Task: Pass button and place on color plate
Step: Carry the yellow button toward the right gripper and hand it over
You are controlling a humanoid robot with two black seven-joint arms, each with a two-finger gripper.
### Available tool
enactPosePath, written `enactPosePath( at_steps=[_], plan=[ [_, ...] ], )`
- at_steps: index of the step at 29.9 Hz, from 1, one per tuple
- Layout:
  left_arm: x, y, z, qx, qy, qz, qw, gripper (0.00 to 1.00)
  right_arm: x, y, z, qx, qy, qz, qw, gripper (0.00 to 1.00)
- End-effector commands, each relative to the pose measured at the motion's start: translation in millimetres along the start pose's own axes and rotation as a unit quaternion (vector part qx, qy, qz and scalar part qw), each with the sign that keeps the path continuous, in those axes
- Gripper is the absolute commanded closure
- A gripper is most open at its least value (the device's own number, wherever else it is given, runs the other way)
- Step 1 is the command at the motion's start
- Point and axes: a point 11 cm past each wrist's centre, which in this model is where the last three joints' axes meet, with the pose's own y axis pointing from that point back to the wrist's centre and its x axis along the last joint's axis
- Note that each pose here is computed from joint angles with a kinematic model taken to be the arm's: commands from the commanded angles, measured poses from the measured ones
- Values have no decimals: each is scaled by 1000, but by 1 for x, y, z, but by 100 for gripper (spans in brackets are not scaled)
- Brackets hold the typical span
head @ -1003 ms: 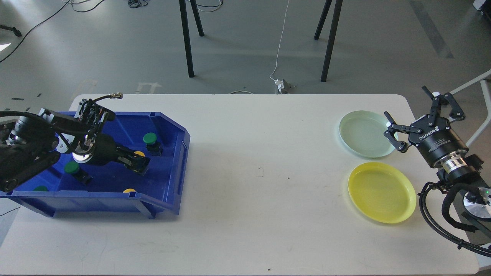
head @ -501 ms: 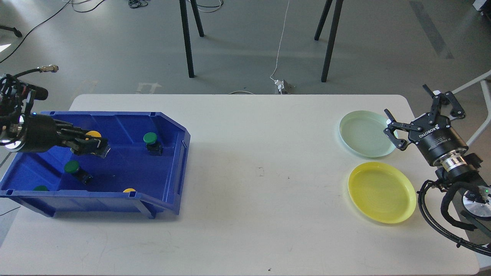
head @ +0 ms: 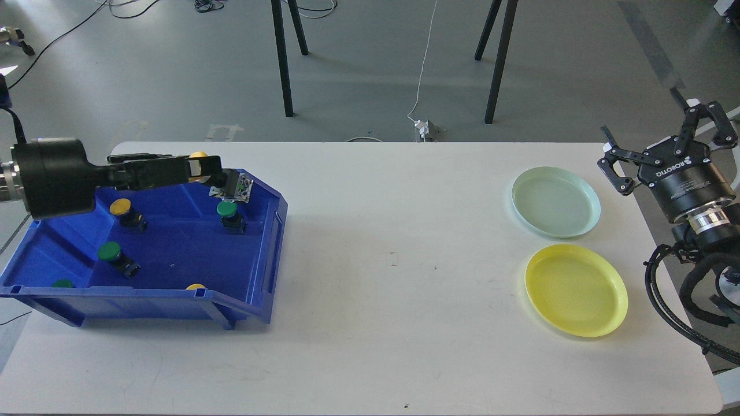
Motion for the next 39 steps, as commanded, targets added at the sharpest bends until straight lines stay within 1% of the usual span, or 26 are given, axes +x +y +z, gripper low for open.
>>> enactPosePath(
  at_steps=[1, 4, 8, 11, 13, 16, 18, 21, 28, 33, 39],
  plan=[
    [0, -42, 18, -81, 59, 8, 995, 92, -22, -9, 1, 2, -10, -32, 999, 1],
    [-1, -71, 33, -132, 94, 15, 987, 93, -39, -19, 1, 4, -3, -39, 999, 1],
    [9, -109, 39, -187, 185, 59, 963, 93, -59, -29, 1, 6, 78, -74, 994, 1],
    [7, -137, 37, -210, 245, 68, 944, 93, -79, -23, 25, -43, 122, -119, 984, 1],
    [0, -149, 38, -224, 284, 69, 930, 93, -84, -17, 33, -64, 132, -132, 980, 1],
    [-8, -164, 46, -246, 330, 68, 909, 93, -85, -13, 44, -71, 125, -137, 980, 1],
    [-20, -175, 45, -247, 349, 68, 901, 93, -88, -13, 53, -72, 111, -144, 981, 1],
    [-18, -176, 45, -254, 355, 75, 897, 93, -105, -14, 85, -89, 91, -172, 977, 1],
    [-17, -176, 47, -258, 357, 76, 894, 93, -139, -24, 128, -101, 67, -213, 970, 1],
    [-18, -176, 46, -257, 359, 77, 894, 93, -160, -31, 143, -121, 80, -235, 961, 1],
    [-18, -176, 46, -258, 360, 76, 893, 93, -176, -36, 157, -137, 91, -252, 954, 1]
  ],
)
